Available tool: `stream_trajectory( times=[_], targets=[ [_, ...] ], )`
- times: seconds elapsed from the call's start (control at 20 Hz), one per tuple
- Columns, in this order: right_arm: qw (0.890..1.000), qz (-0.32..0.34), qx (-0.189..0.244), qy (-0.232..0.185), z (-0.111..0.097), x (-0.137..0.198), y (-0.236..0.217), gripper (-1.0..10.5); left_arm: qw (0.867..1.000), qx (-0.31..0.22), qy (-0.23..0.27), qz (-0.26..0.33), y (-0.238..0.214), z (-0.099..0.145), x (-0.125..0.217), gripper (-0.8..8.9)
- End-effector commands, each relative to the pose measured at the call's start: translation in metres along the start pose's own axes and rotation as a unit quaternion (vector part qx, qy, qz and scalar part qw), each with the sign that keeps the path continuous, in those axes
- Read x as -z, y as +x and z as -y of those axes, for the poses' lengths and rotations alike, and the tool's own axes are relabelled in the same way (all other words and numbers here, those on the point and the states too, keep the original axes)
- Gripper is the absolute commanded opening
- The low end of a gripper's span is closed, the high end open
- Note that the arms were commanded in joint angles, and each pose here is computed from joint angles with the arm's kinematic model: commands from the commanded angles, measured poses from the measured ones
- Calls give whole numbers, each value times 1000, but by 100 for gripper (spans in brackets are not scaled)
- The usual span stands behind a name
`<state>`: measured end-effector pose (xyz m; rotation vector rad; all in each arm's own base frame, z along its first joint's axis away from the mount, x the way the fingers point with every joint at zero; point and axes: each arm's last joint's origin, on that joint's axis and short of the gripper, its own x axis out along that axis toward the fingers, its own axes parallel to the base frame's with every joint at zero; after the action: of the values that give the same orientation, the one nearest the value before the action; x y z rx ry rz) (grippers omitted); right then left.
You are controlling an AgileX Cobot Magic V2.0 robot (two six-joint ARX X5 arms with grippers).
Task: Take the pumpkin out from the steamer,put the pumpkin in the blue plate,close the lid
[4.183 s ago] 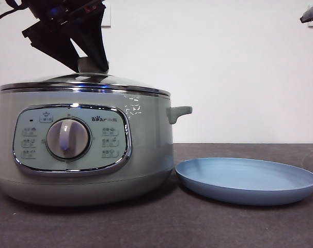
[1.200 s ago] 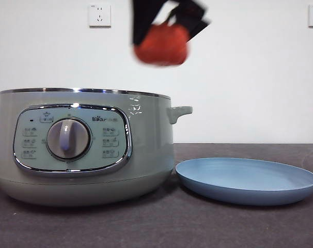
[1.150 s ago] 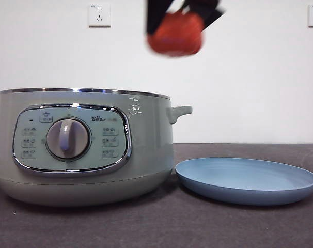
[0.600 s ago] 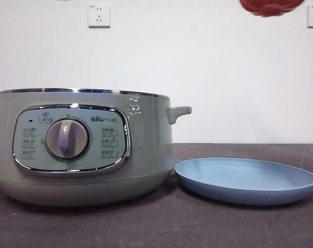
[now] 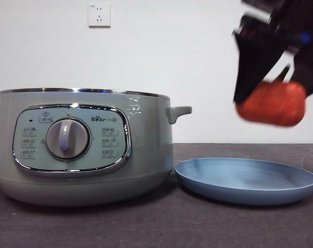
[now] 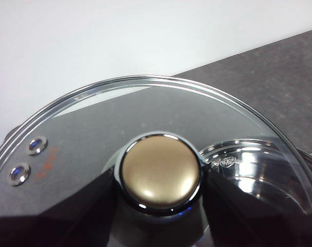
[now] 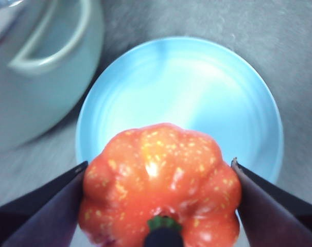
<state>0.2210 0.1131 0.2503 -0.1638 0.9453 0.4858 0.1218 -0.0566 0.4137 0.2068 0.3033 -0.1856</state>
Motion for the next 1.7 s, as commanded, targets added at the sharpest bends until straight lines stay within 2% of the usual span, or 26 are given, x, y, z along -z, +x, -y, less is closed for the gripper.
stream_trajectory(
  times=[0.05, 0.45, 0.5, 0.55, 0.7, 0.9, 1.0, 1.2, 1.35, 1.45, 1.7],
  targets=[
    [1000, -5, 1, 12, 1, -3, 21, -7, 999, -4, -7, 35, -6, -3, -7, -8],
    [997, -75, 3, 15, 6, 4, 88, 9, 999, -4, -7, 35, -6, -3, -7, -8],
    [996, -83, 4, 15, 7, 6, 92, 46, 999, -4, -7, 34, -6, -3, -7, -8],
    [996, -88, 4, 16, 7, 7, 95, 128, 999, -4, -7, 34, -6, -3, -7, -8],
    [996, -89, 5, 18, 7, 7, 95, 421, 999, -4, -7, 35, -6, -3, -7, -8],
    [995, -88, 32, 19, 8, 7, 95, 608, 999, -4, -7, 34, -6, -3, -7, -8],
    [996, -86, 30, 23, 8, 7, 95, 606, 999, 0, -7, 34, -6, -2, -7, -8],
    [998, -55, 29, 28, 7, 0, 77, 599, 998, 45, -5, 36, -4, 1, -7, -8],
    [999, -8, 27, 35, 5, -7, 52, 599, 998, 54, 2, 10, 8, 6, -6, -8],
    [999, 31, 25, 35, 3, -12, 30, 599, 996, 88, 6, -11, 21, 12, -4, -8],
    [993, 113, 20, 34, 0, -15, -18, 599, 990, 130, 11, -52, 53, 26, 1, -8]
  ],
)
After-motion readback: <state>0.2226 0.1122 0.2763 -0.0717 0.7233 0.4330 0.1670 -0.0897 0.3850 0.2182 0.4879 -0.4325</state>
